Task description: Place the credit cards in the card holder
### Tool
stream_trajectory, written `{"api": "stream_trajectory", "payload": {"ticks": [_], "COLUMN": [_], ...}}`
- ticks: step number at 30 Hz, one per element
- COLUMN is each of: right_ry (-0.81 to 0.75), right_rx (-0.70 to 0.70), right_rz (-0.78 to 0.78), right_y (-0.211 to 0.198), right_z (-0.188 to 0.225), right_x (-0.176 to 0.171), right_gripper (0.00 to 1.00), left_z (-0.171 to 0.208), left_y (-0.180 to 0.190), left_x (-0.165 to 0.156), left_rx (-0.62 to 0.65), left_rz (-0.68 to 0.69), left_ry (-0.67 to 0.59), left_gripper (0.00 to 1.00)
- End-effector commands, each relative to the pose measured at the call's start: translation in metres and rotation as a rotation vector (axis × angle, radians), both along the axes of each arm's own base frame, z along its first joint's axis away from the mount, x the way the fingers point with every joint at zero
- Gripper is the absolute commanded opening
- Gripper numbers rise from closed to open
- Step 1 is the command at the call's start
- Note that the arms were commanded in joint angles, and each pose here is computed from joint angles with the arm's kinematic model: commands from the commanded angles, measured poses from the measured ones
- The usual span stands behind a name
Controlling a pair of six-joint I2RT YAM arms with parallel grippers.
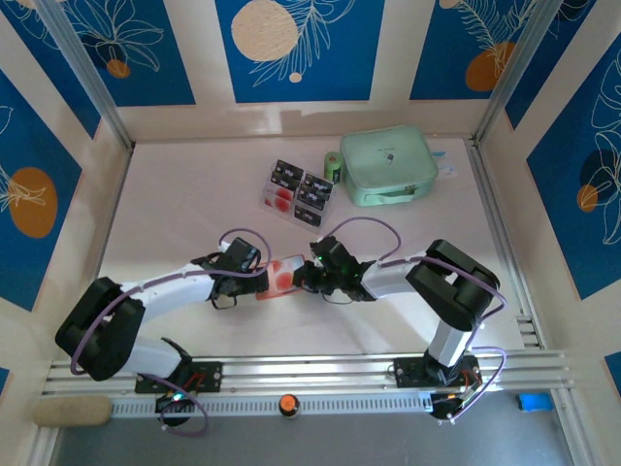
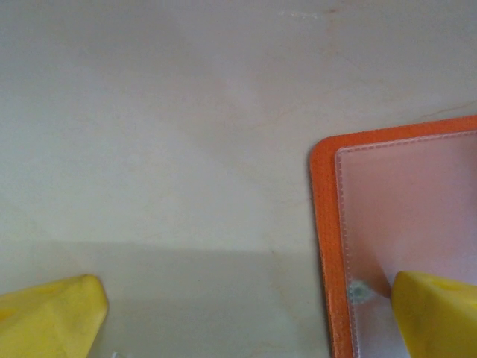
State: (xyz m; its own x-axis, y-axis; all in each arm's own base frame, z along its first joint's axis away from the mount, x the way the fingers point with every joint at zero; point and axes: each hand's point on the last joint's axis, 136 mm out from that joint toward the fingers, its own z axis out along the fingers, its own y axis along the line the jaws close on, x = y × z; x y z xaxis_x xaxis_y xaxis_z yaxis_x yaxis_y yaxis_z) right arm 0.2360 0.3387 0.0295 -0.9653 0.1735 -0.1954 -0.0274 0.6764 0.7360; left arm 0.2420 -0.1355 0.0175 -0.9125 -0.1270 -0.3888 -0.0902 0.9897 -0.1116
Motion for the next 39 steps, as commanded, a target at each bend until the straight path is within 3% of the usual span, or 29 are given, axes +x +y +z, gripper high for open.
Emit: {"api": "stream_trajectory", "payload": {"ticks": [1,39], "right_ry": [0.060,0.105], "right_rx": [-0.094,-0.097], "right_rz": [-0.026,0.025], "right_y": [-0.015,-0.010], "right_z": [-0.017,-0.020], "right_x": [-0.009,-0.014], "right_gripper": [0.00,0.00], "left_z": [-0.023,-0.024], "left_y": [0.009,0.010], "left_x": [-0.023,-0.024], "left_rx": [0.019,0.018], "left_rz": [-0.008,-0.007], "left_ry": [0.107,0.106], "left_gripper": [1.00,1.00]}}
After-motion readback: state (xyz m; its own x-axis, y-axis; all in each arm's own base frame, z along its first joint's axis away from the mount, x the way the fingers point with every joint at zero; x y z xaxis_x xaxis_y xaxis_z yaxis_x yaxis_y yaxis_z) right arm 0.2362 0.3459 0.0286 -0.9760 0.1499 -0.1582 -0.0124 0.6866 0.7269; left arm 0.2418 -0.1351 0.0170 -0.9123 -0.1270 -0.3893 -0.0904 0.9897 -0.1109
